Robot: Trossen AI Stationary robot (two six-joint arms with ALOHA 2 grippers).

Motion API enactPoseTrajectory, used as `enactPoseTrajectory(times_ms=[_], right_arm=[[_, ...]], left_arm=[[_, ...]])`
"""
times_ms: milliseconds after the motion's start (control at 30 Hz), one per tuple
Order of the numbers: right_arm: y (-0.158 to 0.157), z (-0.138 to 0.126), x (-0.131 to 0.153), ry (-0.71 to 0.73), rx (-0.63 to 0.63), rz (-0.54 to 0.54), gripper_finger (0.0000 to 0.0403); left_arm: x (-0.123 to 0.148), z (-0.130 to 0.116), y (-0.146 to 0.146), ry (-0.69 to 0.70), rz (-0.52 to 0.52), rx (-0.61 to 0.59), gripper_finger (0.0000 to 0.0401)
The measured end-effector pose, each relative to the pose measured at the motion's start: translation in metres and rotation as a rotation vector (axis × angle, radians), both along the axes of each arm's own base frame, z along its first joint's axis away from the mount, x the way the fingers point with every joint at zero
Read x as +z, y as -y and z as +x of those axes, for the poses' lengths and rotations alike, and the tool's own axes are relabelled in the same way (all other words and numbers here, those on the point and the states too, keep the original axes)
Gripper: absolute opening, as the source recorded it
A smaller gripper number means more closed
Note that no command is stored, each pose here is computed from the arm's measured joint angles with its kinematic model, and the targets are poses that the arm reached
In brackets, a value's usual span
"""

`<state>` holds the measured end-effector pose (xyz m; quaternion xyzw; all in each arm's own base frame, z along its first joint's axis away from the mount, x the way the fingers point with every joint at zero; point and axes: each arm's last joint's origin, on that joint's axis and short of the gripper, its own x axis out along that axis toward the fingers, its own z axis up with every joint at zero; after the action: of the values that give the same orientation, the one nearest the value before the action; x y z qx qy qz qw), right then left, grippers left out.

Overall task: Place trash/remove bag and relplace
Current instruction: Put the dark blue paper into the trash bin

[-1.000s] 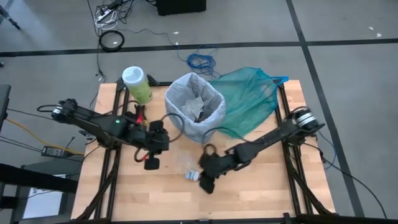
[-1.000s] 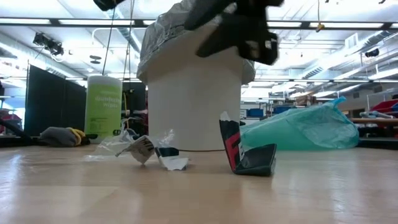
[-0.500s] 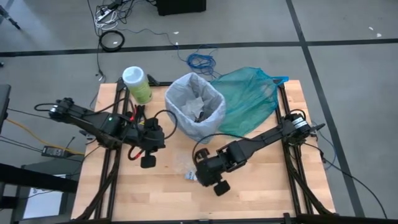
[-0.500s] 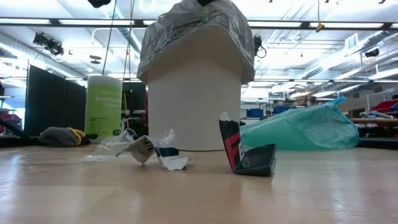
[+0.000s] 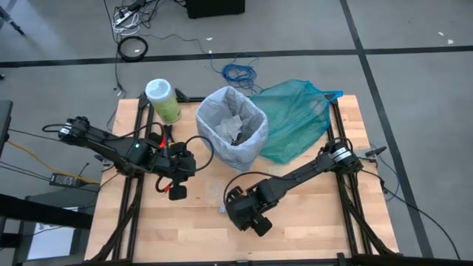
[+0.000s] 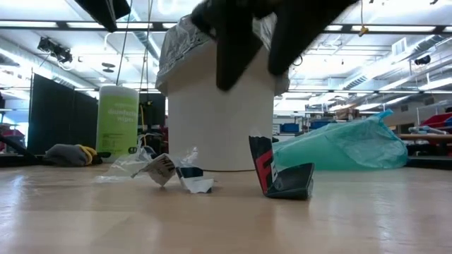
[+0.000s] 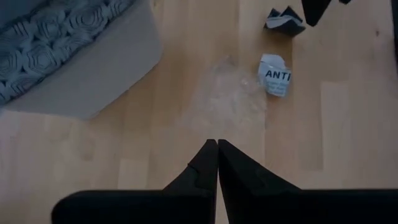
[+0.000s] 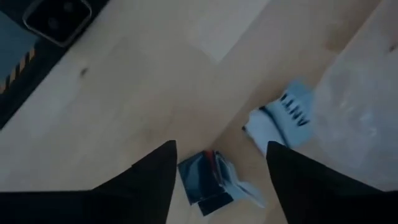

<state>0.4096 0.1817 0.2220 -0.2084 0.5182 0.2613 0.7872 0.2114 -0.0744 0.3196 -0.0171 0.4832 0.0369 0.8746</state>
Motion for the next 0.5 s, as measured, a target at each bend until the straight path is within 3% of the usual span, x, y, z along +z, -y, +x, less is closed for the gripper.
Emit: enactPoseTrajectory(times_ms=[167, 300, 367, 500], right_arm=[[-0.002, 0.006, -0.029, -0.061, 0.019, -0.052, 0.0256], [0.001, 0.007, -0.053, -0.105, -0.009, -0.187, 0.0231], [0.004, 0.003, -0.055, -0.121, -0.031, -0.293, 0.0188], [0.011, -0.007, -0.045, -0.185, -0.033, -0.358, 0.0039]], left_arm=[[-0.005, -0.001, -0.001, -0.012, 0.011, 0.011, 0.0021], [-0.004, -0.001, -0.001, -0.005, 0.028, 0.023, 0.0021], [-0.004, -0.001, -0.002, -0.003, 0.034, 0.026, 0.0021], [-0.002, -0.004, -0.003, 0.001, 0.035, 0.028, 0.0021]])
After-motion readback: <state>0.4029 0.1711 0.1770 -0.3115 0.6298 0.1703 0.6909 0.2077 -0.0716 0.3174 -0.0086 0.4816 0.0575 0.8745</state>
